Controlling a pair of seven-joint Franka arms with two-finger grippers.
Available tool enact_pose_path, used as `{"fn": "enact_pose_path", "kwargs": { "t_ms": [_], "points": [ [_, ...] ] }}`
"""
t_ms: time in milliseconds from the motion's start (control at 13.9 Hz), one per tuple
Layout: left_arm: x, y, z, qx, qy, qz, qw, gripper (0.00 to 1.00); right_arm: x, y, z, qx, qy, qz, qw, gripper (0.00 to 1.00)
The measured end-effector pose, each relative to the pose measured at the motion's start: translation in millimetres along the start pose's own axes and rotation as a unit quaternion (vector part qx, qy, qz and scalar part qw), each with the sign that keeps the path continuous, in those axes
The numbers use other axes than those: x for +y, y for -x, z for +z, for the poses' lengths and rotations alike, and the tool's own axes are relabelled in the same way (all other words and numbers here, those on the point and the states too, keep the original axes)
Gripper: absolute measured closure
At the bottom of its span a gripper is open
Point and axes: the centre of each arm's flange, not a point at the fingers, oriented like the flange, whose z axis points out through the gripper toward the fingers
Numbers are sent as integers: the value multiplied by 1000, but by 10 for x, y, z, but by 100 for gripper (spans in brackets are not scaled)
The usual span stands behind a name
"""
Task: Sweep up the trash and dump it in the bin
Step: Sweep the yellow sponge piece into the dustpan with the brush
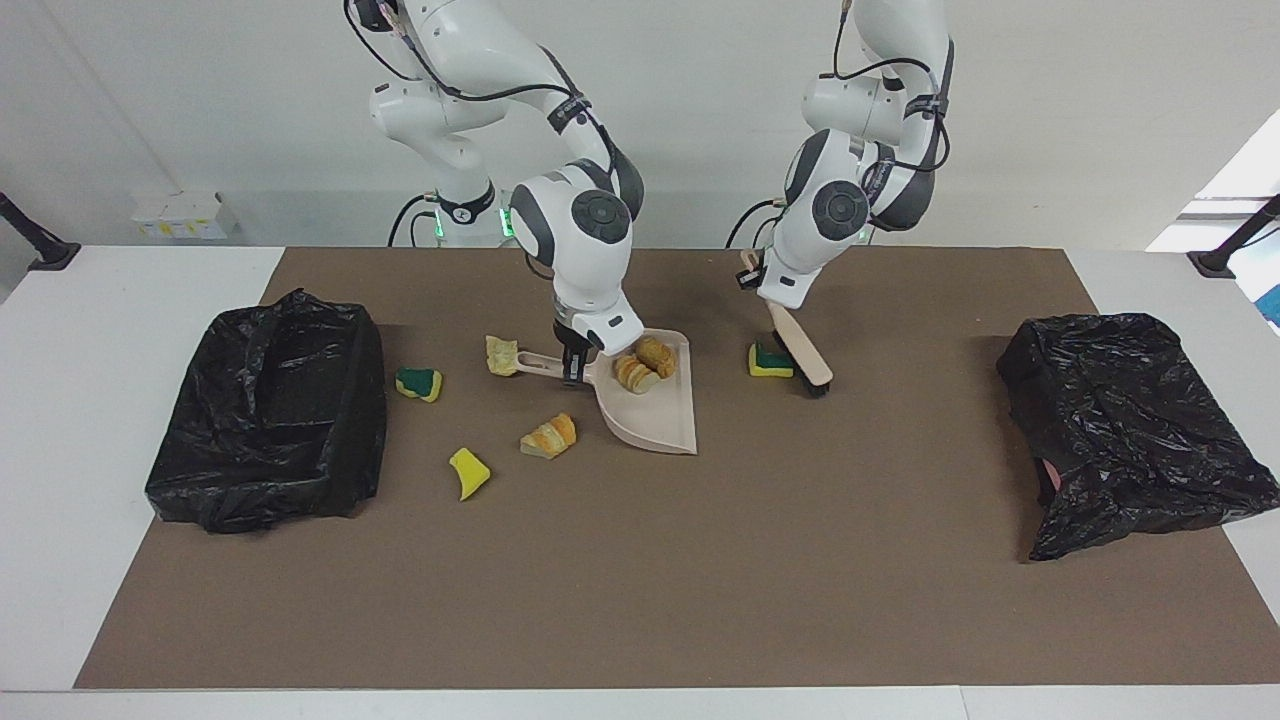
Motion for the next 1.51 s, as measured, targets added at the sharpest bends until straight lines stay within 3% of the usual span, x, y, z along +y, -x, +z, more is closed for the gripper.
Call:
{"fn": "enact_pose_path", "kwargs": {
  "t_ms": [288,503,791,1222,1510],
  "points": [
    [428,195,46,3,76,27,997,74,16,-17,-9,8,10,-23,1000,68],
    [748,458,19,8,106,83,991,74,14,-17,-5,7,10,-24,1000,68],
    [811,462,-19,12,111,106,988,74,13,-17,-4,7,10,-24,1000,68],
    [450,-122,-121,37,90,75,992,74,14,-15,-3,7,10,-24,1000,68],
    [367,-195,-126,41,73,76,994,74,26,-7,-7,9,11,-23,1000,68]
  ]
}}
